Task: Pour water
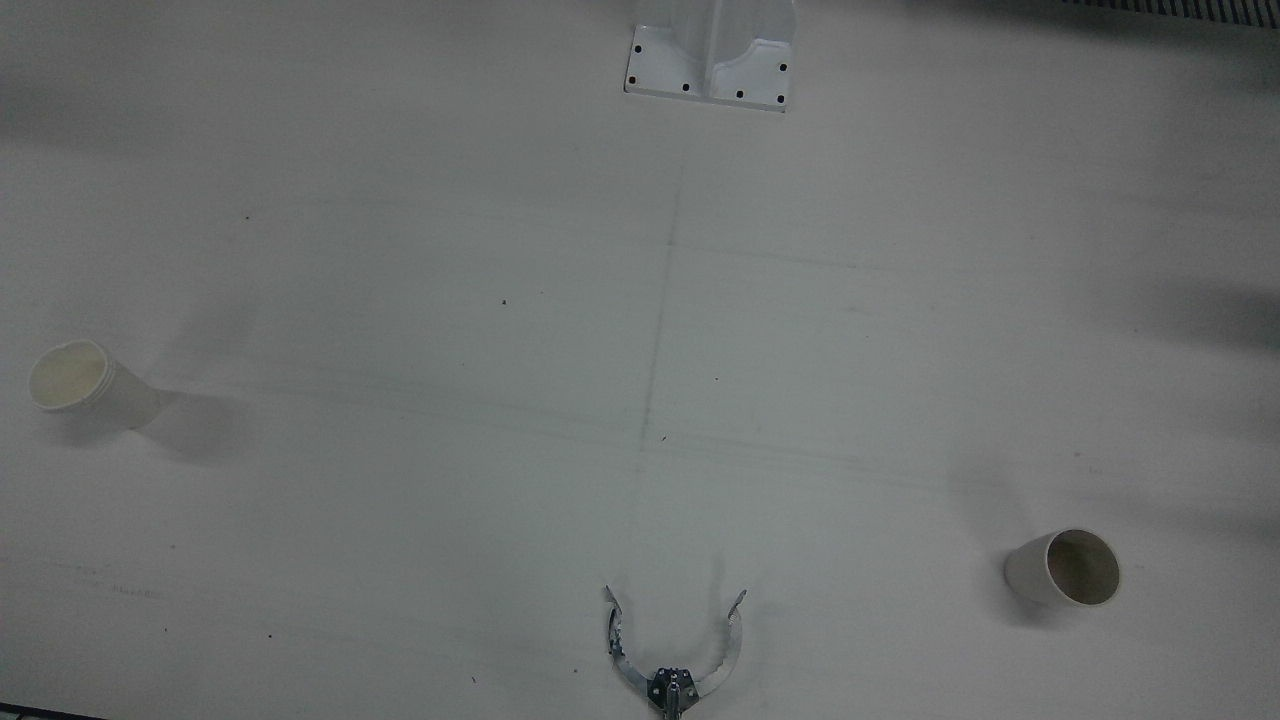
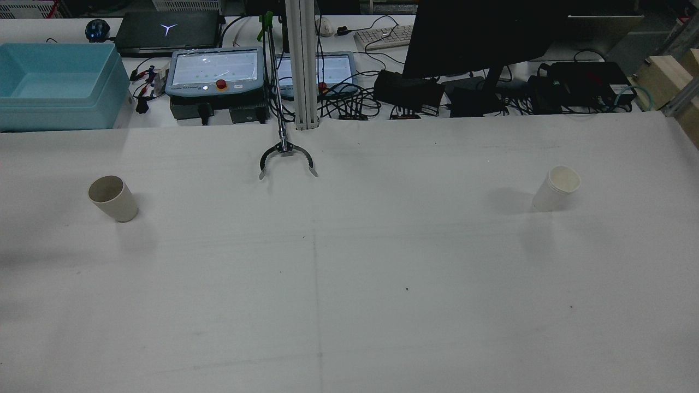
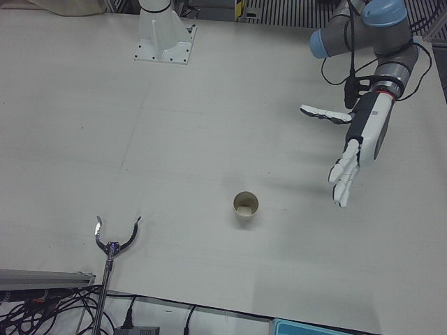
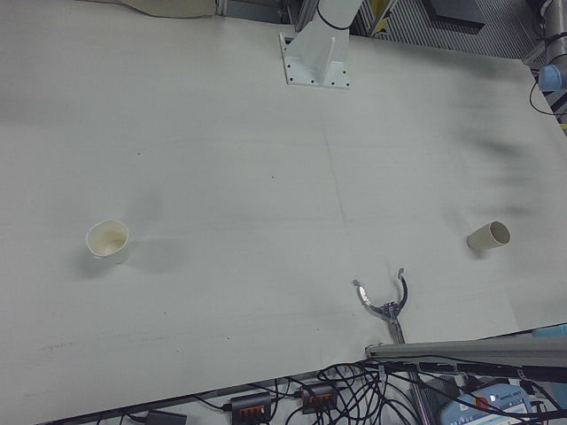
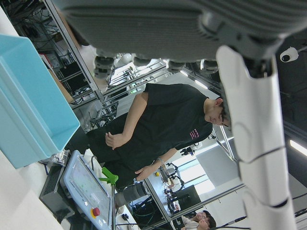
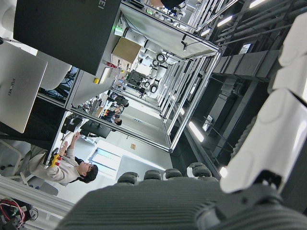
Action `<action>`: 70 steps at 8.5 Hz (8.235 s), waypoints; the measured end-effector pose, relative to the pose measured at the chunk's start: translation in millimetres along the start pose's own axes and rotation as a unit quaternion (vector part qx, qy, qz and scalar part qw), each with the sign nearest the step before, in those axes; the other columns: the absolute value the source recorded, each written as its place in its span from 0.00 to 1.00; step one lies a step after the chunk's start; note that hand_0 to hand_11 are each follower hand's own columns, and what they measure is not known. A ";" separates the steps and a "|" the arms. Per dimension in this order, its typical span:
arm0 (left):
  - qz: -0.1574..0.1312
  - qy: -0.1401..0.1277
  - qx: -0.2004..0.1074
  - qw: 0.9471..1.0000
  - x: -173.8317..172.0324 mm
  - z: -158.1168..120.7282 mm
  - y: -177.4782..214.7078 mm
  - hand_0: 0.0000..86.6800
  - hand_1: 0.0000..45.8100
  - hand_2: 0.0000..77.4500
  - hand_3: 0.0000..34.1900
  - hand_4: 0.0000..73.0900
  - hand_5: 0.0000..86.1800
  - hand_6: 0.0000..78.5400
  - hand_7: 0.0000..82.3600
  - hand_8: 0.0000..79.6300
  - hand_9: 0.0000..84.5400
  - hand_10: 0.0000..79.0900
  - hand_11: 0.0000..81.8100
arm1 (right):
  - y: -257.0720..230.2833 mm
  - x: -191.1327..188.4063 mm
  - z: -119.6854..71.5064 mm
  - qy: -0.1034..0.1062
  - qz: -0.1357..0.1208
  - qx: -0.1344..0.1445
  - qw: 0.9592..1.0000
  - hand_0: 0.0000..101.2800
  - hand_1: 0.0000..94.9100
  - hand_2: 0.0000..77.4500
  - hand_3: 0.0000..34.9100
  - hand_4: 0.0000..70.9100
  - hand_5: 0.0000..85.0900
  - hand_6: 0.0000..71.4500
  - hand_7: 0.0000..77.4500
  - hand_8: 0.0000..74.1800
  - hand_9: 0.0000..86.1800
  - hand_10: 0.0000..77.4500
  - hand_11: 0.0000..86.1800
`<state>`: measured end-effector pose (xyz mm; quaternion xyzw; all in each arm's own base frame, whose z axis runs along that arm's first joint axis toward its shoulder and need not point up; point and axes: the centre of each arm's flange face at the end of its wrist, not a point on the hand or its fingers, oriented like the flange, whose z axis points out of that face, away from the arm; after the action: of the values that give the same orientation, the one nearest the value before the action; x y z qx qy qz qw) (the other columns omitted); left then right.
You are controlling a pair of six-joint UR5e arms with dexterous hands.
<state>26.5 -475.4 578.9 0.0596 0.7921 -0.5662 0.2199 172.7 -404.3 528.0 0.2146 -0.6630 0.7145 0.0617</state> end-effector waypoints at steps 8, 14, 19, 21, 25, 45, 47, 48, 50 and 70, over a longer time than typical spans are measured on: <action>0.024 -0.009 0.018 1.000 -68.9 31.7 -57.3 0.62 0.36 0.02 0.47 0.09 0.04 0.01 0.05 0.00 0.01 0.04 0.08 | 12.8 11.9 11.3 0.011 -0.052 -0.015 0.998 0.45 0.13 0.17 0.00 0.05 0.03 0.01 0.02 0.01 0.01 0.01 0.01; 0.013 -0.030 0.022 0.999 -138.0 63.5 -50.9 0.64 0.39 0.02 0.13 0.13 0.01 0.00 0.05 0.00 0.01 0.01 0.05 | 13.1 16.2 13.7 0.014 -0.058 -0.015 0.998 0.44 0.13 0.15 0.00 0.07 0.01 0.01 0.02 0.01 0.01 0.01 0.01; -0.047 -0.016 0.029 0.998 -192.7 88.0 -76.1 0.63 0.38 0.02 0.18 0.12 0.00 0.00 0.06 0.00 0.01 0.01 0.05 | 14.1 17.3 14.3 0.015 -0.057 -0.016 0.998 0.44 0.13 0.15 0.00 0.07 0.01 0.01 0.02 0.01 0.01 0.01 0.01; -0.060 -0.009 0.023 0.998 -215.3 91.2 -68.0 0.62 0.33 0.02 0.19 0.14 0.00 0.01 0.07 0.00 0.01 0.01 0.05 | 13.8 14.8 14.0 0.013 -0.055 -0.016 0.998 0.44 0.13 0.15 0.00 0.07 0.01 0.01 0.02 0.01 0.01 0.01 0.01; -0.072 -0.022 0.018 0.997 -279.8 88.8 -42.6 0.62 0.30 0.03 0.20 0.16 0.00 0.00 0.05 0.00 0.01 0.01 0.05 | 18.4 0.0 11.3 -0.002 -0.050 -0.021 0.999 0.43 0.13 0.15 0.00 0.07 0.01 0.01 0.02 0.01 0.01 0.01 0.01; -0.055 -0.015 0.040 0.998 -259.0 128.9 -29.1 0.66 0.38 0.02 0.20 0.16 0.06 0.01 0.07 0.00 0.01 0.03 0.07 | 22.2 -13.1 8.2 -0.016 -0.048 -0.024 0.998 0.43 0.12 0.16 0.00 0.09 0.03 0.01 0.02 0.01 0.01 0.01 0.01; -0.055 -0.019 0.039 0.998 -263.1 128.2 -25.3 0.66 0.38 0.02 0.20 0.16 0.04 0.00 0.07 0.00 0.01 0.03 0.07 | 21.9 -13.4 8.0 -0.016 -0.048 -0.024 0.998 0.43 0.12 0.16 0.00 0.09 0.03 0.01 0.02 0.01 0.01 0.01 0.01; -0.055 -0.025 0.038 0.997 -269.0 126.5 -23.1 0.66 0.38 0.02 0.20 0.16 0.04 0.00 0.07 0.00 0.01 0.03 0.07 | 22.2 -14.1 7.8 -0.017 -0.048 -0.024 0.998 0.44 0.13 0.16 0.00 0.09 0.03 0.01 0.02 0.01 0.01 0.01 0.01; -0.056 -0.032 0.036 0.997 -277.4 124.2 -19.1 0.67 0.38 0.02 0.20 0.16 0.04 0.00 0.07 0.00 0.01 0.03 0.07 | 22.1 -14.4 7.8 -0.017 -0.048 -0.024 0.998 0.44 0.12 0.17 0.00 0.09 0.03 0.01 0.02 0.01 0.01 0.01 0.01; -0.074 0.006 0.019 0.997 -202.5 161.3 42.9 0.60 0.60 0.41 0.03 0.40 0.57 0.17 0.40 0.05 0.10 0.08 0.16 | 19.8 -13.7 7.9 -0.017 -0.048 -0.022 0.998 0.43 0.11 0.15 0.00 0.09 0.04 0.01 0.02 0.01 0.01 0.01 0.01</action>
<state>268.0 -578.0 583.5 0.0084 0.7847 -0.5957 0.1712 179.4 -411.6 504.6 0.2570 -0.6682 0.6924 0.0898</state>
